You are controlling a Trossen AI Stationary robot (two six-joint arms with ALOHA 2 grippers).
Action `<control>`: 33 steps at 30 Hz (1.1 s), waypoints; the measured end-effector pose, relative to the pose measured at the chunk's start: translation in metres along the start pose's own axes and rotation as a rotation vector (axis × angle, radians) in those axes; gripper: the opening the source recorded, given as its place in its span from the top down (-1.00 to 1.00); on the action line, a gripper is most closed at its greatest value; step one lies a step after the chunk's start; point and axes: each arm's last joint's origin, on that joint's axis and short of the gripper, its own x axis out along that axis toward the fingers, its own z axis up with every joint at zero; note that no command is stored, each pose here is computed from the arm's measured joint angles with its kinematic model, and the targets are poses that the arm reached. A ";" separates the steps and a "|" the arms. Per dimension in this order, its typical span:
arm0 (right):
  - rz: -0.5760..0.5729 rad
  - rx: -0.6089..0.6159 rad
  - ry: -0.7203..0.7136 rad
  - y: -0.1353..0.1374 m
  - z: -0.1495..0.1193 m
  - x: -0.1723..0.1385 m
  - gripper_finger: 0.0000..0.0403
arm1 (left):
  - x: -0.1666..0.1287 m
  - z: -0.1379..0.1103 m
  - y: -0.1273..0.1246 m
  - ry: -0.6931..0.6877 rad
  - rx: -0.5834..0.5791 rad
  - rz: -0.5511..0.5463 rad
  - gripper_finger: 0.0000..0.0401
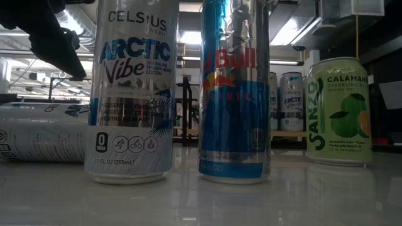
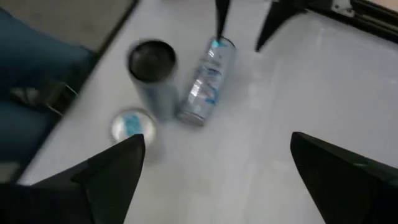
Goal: Place canned beverage on shelf
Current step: Put the blue soda can on the shelf aligned with the other blue soda cans
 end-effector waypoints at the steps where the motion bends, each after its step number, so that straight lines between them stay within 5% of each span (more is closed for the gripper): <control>1: 0.007 0.019 -0.009 0.004 0.000 0.003 -0.95 | 0.001 0.000 -0.001 -0.001 -0.001 -0.001 -0.41; 11: 0.033 0.255 -0.100 0.041 -0.003 0.025 -0.95 | 0.005 0.001 -0.005 -0.019 -0.015 -0.023 -0.41; 22: -0.222 0.526 -0.186 0.073 -0.013 0.035 -0.95 | 0.005 0.001 -0.005 -0.022 -0.019 -0.026 -0.41; 33: -0.269 0.607 -0.181 0.102 -0.021 0.078 -0.95 | 0.005 0.002 -0.006 -0.027 -0.024 -0.032 -0.41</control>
